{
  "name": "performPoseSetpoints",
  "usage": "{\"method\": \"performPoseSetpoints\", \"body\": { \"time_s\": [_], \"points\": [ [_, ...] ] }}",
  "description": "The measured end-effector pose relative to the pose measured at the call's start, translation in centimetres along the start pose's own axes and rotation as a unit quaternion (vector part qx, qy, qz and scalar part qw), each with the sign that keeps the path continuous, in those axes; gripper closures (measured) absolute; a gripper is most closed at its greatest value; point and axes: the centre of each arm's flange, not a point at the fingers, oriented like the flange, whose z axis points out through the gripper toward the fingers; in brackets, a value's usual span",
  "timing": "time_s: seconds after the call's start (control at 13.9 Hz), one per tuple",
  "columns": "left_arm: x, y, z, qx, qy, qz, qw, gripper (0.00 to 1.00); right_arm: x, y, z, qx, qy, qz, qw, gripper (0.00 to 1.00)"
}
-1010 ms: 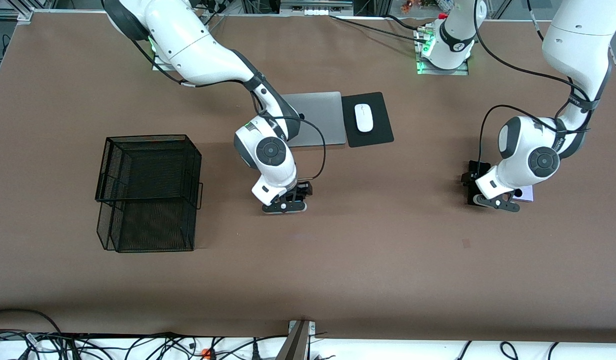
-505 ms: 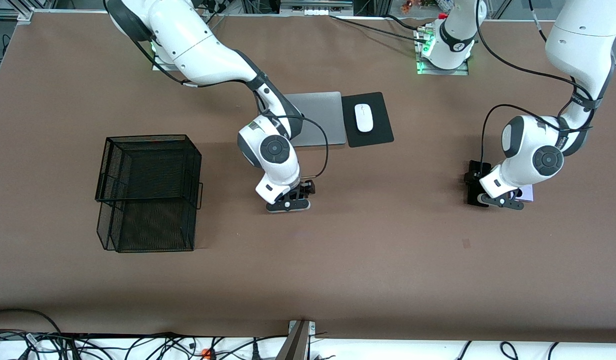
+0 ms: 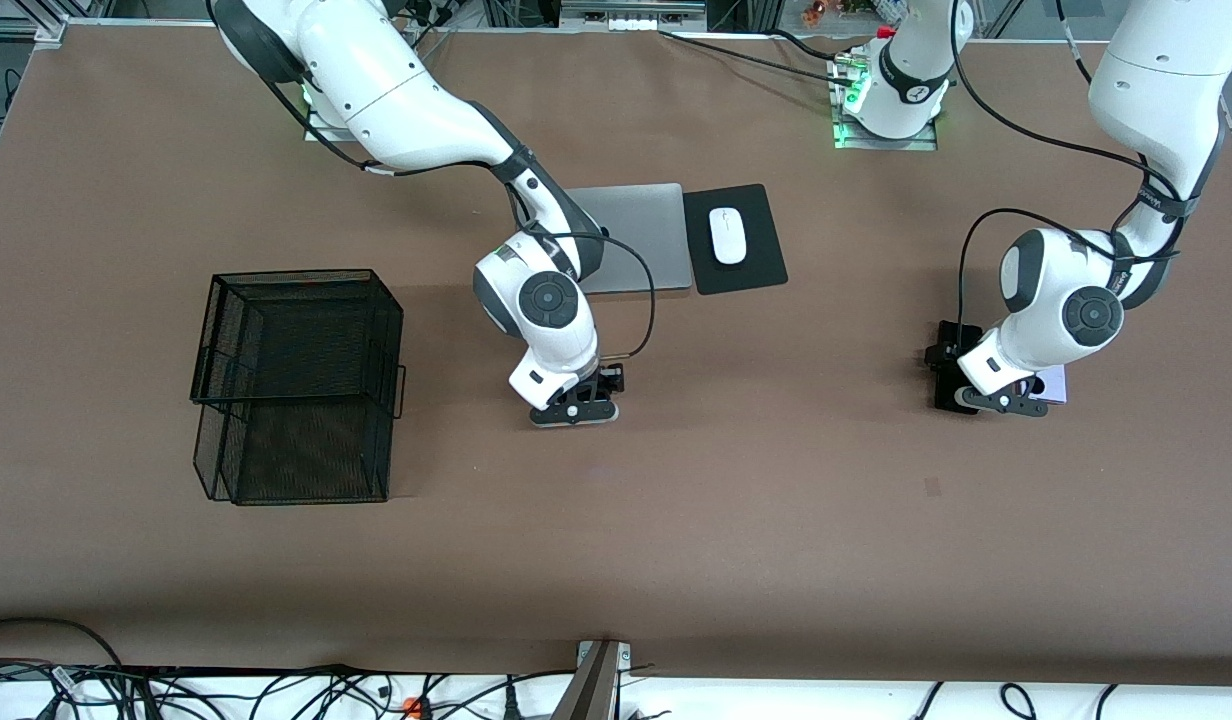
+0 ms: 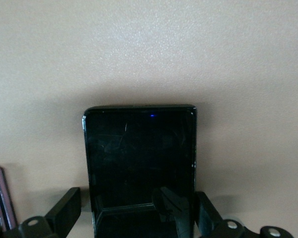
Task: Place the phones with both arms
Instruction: 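Lower the flip phone into the basket front tier with the right gripper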
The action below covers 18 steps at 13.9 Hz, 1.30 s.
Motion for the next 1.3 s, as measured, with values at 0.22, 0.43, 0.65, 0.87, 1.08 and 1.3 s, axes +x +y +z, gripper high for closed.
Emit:
{"method": "performPoseSetpoints", "body": {
  "time_s": [0.22,0.43,0.65,0.87,1.08,1.3],
  "points": [
    [0.0,0.1,-0.5,0.001,0.002,-0.003,1.000,0.18,2.0,1.2,-3.5,-0.015,0.002,0.025,1.000,0.21],
    [0.0,0.1,-0.5,0.001,0.002,-0.003,1.000,0.19,5.1,5.7,-12.7,-0.046,-0.014,0.058,0.997,0.21],
    [0.0,0.1,-0.5,0.001,0.002,-0.003,1.000,0.19,6.8,13.1,-21.2,-0.079,-0.050,0.037,0.995,0.21],
    [0.2,0.0,-0.7,0.001,-0.004,-0.004,1.000,0.19,7.9,22.5,-25.2,-0.103,-0.076,-0.006,0.992,0.21],
    [0.9,-0.2,-1.3,-0.002,-0.038,-0.004,0.999,0.20,6.5,31.6,-25.8,-0.089,-0.110,-0.016,0.990,0.21],
    [1.8,0.0,-2.4,-0.001,-0.042,-0.006,0.999,0.21,2.8,38.7,-24.7,-0.076,-0.122,-0.016,0.989,0.21]
  ]
}}
